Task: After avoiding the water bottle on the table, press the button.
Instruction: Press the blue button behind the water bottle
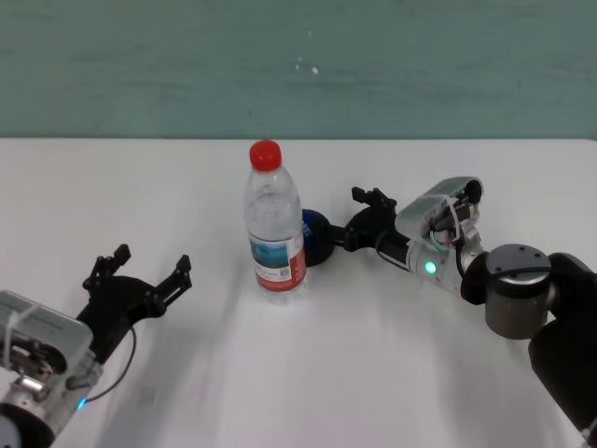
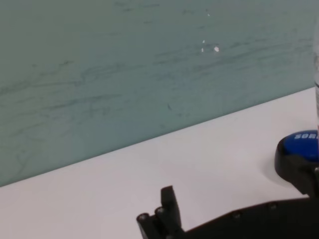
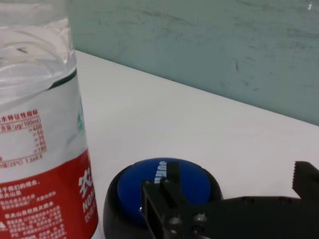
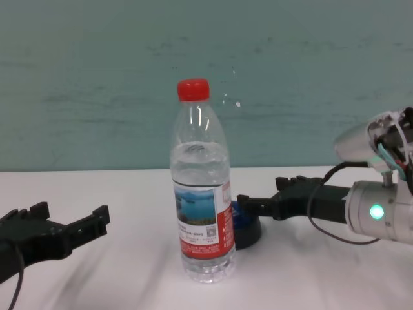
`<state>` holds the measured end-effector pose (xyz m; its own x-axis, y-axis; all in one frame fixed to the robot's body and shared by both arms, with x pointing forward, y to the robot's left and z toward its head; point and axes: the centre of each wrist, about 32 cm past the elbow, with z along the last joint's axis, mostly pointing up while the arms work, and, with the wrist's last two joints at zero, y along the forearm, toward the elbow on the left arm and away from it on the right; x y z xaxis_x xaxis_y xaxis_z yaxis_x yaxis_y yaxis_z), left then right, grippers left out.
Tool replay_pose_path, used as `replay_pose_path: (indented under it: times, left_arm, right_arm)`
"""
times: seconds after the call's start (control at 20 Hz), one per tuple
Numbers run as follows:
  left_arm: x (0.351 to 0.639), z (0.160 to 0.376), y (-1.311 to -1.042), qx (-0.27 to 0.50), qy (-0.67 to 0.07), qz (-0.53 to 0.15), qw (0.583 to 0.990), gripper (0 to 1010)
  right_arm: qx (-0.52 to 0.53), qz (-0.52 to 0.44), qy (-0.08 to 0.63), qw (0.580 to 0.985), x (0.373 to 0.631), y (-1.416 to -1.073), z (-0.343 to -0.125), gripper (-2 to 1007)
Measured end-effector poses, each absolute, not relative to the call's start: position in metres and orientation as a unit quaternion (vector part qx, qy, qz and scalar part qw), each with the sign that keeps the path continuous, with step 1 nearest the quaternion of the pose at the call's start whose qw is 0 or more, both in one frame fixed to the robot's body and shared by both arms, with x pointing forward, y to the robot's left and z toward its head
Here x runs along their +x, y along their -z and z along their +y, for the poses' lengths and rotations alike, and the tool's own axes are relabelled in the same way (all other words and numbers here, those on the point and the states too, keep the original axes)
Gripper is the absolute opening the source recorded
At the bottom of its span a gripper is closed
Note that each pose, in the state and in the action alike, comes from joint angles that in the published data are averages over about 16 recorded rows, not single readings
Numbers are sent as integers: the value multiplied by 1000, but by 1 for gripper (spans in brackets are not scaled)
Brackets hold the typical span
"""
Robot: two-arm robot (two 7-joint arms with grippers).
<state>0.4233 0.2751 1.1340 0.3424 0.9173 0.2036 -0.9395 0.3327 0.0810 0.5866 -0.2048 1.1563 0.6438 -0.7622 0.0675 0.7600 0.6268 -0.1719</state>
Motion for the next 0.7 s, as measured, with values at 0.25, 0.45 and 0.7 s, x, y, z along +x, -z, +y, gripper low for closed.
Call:
replay_pose_path:
  times: [0.25, 0.45, 0.7]
  left_arm:
    - [423, 275, -1134, 92, -570, -60, 814, 1000]
    - [423, 275, -1134, 92, -570, -60, 814, 1000]
    - [423, 275, -1134, 92, -570, -60, 814, 1000]
  right_arm:
    - [-91, 6, 423, 902, 588, -1156, -205, 1004]
    - [-91, 6, 422, 902, 590, -1157, -205, 1004]
    - [-90, 8, 421, 902, 592, -1156, -204, 1004]
